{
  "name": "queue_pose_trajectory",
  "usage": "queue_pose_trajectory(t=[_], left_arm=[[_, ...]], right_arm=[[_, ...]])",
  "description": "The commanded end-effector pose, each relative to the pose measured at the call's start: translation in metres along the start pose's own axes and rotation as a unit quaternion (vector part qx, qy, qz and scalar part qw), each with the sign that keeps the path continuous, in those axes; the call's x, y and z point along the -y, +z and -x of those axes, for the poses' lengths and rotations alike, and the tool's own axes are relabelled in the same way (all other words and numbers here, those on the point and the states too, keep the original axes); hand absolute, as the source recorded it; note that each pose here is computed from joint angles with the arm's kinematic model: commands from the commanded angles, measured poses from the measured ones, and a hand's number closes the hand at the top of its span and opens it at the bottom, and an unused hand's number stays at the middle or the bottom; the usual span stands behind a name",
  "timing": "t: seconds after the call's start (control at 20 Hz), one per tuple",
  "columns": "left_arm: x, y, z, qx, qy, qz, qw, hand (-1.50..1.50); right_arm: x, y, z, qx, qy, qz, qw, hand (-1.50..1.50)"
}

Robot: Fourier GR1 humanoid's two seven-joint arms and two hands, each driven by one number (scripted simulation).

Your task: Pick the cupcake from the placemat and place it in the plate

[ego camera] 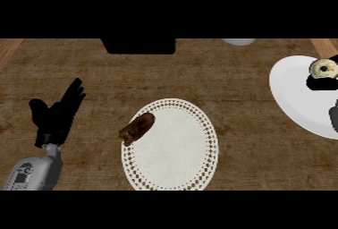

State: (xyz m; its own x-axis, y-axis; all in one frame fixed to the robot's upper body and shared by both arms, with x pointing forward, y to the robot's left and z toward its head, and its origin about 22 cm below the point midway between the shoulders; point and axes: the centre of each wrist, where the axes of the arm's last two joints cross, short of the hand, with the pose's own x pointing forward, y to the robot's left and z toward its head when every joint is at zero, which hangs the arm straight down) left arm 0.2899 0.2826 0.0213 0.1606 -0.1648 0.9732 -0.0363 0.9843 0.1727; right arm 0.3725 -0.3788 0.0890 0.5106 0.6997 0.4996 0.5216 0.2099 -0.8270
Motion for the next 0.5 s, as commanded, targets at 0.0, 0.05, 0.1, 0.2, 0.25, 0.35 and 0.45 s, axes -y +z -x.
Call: queue_pose_trajectory(t=[0.0,0.05,0.1,0.2,0.25,0.35,0.45], left_arm=[[0.004,0.005,0.009,0.002,0.005,0.005,1.0,0.0],[-0.013,0.0,0.011,0.001,0.003,-0.008,1.0,0.0],[0.015,0.014,0.01,0.006,0.003,0.001,1.0,0.0],[-0.002,0.005,0.006,0.006,0.007,-0.005,0.9999,0.0],[0.004,-0.004,0.006,0.005,-0.002,0.002,1.0,0.0],[0.01,0.004,-0.009,-0.002,-0.003,0.0,1.0,0.0],[0.003,0.006,0.008,0.003,0.001,-0.004,1.0,0.0]], right_arm=[[-0.007,-0.007,0.038,-0.008,0.051,-0.068,0.996,1.5],[-0.004,-0.011,0.036,-0.017,0.019,-0.082,0.996,1.5],[0.006,-0.018,0.048,-0.055,-0.045,-0.083,0.994,1.5],[0.003,-0.02,0.05,-0.059,-0.056,-0.123,0.989,-1.5],[0.0,-0.021,0.07,-0.053,-0.047,-0.127,0.989,-1.5],[0.0,-0.025,0.06,-0.012,-0.049,-0.142,0.989,-1.5],[0.001,-0.028,0.066,0.013,-0.072,-0.116,0.991,-1.5]])
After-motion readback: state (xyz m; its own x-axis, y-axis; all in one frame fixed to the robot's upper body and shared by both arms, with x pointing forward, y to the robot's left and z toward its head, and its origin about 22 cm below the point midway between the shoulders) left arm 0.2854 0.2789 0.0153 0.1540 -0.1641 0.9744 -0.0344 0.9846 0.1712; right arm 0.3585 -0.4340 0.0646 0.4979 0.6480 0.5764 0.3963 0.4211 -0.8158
